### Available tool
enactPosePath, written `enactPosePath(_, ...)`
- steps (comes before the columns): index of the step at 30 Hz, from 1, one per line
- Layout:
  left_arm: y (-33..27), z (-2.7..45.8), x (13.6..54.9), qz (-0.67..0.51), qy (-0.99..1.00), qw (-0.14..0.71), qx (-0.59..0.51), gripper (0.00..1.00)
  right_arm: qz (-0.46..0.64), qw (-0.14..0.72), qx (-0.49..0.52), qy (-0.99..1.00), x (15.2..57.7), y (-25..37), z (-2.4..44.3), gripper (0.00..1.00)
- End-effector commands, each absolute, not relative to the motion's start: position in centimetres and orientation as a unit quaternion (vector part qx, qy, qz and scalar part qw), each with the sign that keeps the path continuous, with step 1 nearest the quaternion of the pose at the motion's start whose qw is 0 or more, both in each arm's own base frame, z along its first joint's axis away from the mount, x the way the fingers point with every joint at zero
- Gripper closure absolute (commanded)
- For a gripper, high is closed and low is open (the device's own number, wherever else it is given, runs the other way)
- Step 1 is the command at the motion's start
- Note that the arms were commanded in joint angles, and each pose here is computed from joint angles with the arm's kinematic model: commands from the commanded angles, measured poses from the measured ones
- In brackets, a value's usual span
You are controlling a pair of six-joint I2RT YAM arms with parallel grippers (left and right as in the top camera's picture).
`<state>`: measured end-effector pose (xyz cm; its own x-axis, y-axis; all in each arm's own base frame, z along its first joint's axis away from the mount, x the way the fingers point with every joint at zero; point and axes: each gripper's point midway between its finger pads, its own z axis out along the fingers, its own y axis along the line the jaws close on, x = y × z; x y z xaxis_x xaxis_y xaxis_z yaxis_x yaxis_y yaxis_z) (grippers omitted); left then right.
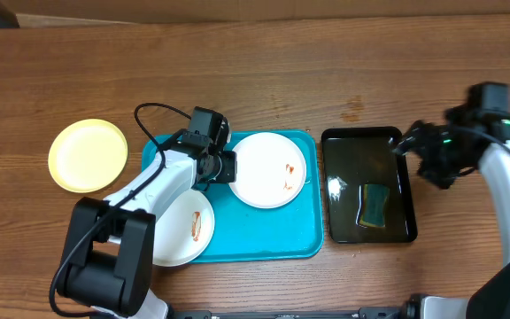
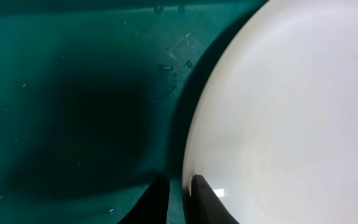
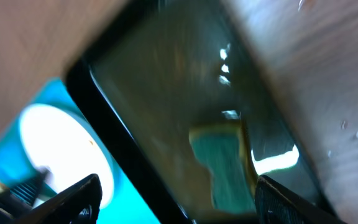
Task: Clean dirty plates on tray and stack at the side
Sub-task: 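Reach the right gripper into the black tray and grasp the sponge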
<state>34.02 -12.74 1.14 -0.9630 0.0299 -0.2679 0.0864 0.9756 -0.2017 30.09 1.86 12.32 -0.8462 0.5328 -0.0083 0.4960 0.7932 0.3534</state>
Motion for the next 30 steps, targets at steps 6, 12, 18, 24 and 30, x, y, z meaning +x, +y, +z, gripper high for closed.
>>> enactPosePath(6, -12.6, -1.1, 33.3, -0.094, 0.989, 0.106, 0.028, 0.89, 0.006, 0.019, 0.249, 0.968, 26.0, 3.4, 8.3, 0.18)
enactPosePath(12, -12.6, -1.0, 33.4, -0.095, 0.989, 0.108, 0.028, 0.92, -0.045, 0.035, 0.245, 0.968, 24.6, 3.2, 4.5, 0.09)
enactPosePath(18, -12.6, -0.8, 33.5, -0.096, 0.989, 0.111, 0.028, 0.91, -0.031, 0.071, 0.248, 0.966, 25.3, 3.1, 1.7, 0.09)
enactPosePath(24, -12.6, -0.8, 33.5, -0.096, 0.989, 0.111, 0.028, 0.91, -0.012, 0.112, 0.241, 0.964, 26.8, 3.4, 0.8, 0.10)
enactPosePath(30, -12.6, -0.8, 33.5, -0.096, 0.989, 0.111, 0.028, 0.90, -0.001, 0.141, 0.224, 0.964, 28.2, 3.7, 1.0, 0.25)
